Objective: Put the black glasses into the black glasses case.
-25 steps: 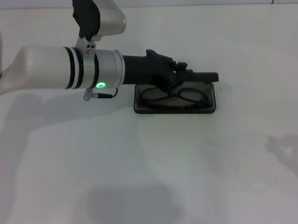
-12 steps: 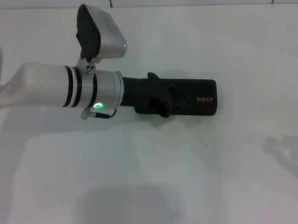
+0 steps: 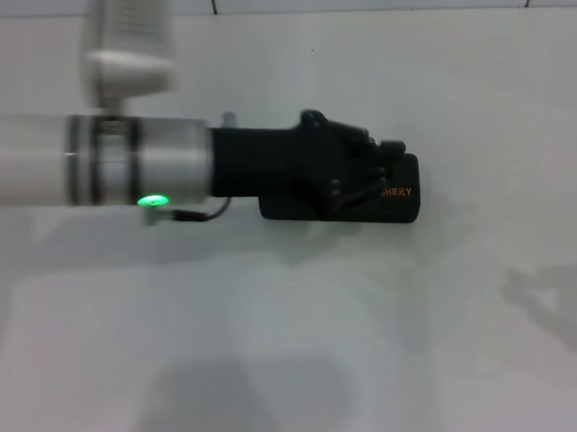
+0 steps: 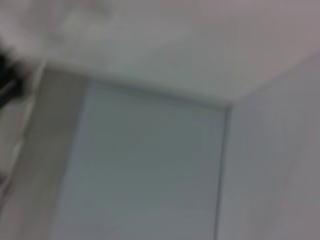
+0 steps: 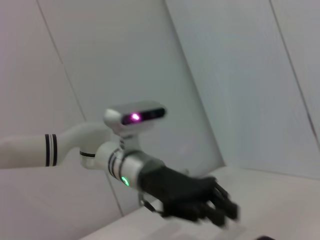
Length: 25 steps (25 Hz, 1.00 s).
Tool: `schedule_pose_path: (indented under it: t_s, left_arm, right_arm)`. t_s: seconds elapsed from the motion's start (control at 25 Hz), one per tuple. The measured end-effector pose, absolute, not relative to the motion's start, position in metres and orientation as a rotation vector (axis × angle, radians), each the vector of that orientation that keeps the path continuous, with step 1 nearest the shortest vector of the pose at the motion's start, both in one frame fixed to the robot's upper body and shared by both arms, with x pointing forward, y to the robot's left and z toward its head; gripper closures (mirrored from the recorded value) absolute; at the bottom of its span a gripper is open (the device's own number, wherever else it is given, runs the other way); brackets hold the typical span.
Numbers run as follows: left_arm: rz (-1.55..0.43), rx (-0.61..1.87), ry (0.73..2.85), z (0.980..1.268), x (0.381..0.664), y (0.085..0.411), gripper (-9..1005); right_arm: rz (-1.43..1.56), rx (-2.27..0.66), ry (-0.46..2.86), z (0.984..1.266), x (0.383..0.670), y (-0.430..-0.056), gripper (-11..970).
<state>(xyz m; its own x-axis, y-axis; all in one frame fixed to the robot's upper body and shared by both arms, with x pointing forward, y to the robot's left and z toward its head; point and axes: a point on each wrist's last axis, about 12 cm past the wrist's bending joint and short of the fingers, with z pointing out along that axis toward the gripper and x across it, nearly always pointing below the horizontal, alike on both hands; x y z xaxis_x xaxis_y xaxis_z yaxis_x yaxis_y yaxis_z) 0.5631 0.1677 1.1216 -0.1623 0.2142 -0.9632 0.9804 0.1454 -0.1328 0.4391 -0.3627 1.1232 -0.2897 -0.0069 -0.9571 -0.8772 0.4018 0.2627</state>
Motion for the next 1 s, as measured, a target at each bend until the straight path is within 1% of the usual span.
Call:
schedule_pose_path:
  t_s: [0.04, 0.16, 0.24, 0.32, 0.44, 0.48, 0.56, 0.8, 0.88, 1.0]
  left_arm:
    - [-1.138, 1.2, 1.497, 1.128, 0.556, 0.175, 805]
    - [-1.212, 1.234, 1.324, 1.142, 0.535, 0.203, 760]
    - [-1.229, 1.238, 1.218, 1.146, 0.521, 0.222, 730]
    - [-1.229, 1.217, 1.187, 1.146, 0.511, 0.242, 701]
    - [-1.226, 1.184, 1.232, 1.143, 0.502, 0.262, 656]
    - [-1.224, 1.176, 1.245, 1.141, 0.5, 0.266, 585]
    - [-1.217, 1.156, 1.261, 1.139, 0.497, 0.273, 442]
    - [-1.214, 1.132, 1.28, 1.137, 0.494, 0.278, 264]
    - [-1.213, 1.133, 1.281, 1.137, 0.494, 0.279, 267]
    - [-1.213, 1.136, 1.283, 1.137, 0.494, 0.28, 272]
  right_arm:
    - [1.063, -0.806, 1.614, 1.125, 0.44, -0.361, 763]
    - [1.08, -0.854, 1.545, 1.129, 0.444, -0.355, 762]
    - [1.098, -0.887, 1.512, 1.13, 0.447, -0.349, 761]
    - [1.123, -0.917, 1.482, 1.132, 0.45, -0.342, 666]
    - [1.158, -0.953, 1.426, 1.135, 0.457, -0.331, 523]
    - [1.168, -0.965, 1.409, 1.136, 0.46, -0.328, 501]
    - [1.186, -0.989, 1.379, 1.139, 0.465, -0.321, 458]
    - [1.233, -1.048, 1.311, 1.142, 0.483, -0.298, 327]
    - [1.253, -1.059, 1.285, 1.142, 0.49, -0.29, 284]
    - [1.283, -1.073, 1.254, 1.141, 0.499, -0.278, 262]
